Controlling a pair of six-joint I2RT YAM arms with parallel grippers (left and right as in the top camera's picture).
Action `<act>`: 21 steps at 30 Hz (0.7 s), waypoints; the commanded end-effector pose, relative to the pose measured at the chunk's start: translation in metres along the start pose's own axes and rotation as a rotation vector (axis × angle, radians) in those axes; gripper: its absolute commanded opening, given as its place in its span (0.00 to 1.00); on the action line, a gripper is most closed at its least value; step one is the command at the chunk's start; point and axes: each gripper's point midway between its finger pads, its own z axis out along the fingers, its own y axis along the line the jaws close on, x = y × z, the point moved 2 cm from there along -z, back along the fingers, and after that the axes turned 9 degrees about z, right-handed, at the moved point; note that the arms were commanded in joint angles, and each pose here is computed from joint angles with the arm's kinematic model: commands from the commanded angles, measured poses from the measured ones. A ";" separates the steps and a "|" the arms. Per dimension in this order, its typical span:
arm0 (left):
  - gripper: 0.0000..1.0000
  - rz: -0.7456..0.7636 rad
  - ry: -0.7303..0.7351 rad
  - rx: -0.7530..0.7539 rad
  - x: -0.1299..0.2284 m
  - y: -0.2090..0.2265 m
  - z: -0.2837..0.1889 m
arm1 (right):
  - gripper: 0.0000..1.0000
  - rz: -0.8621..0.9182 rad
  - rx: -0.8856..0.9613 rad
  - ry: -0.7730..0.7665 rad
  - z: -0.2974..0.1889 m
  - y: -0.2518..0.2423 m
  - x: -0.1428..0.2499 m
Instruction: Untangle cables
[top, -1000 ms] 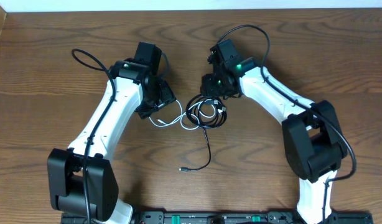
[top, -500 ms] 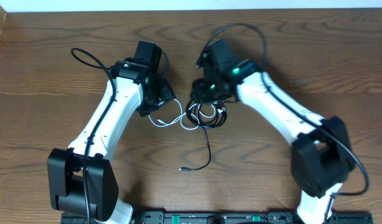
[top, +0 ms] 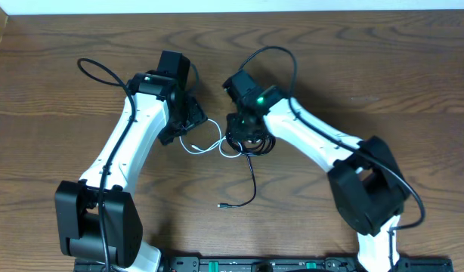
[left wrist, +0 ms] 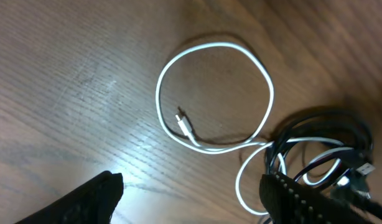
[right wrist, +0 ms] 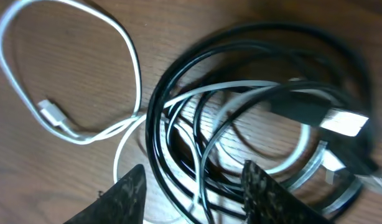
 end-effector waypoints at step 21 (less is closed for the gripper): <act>0.78 0.000 0.035 -0.008 0.007 0.000 0.006 | 0.01 -0.098 -0.050 -0.102 -0.051 0.025 -0.014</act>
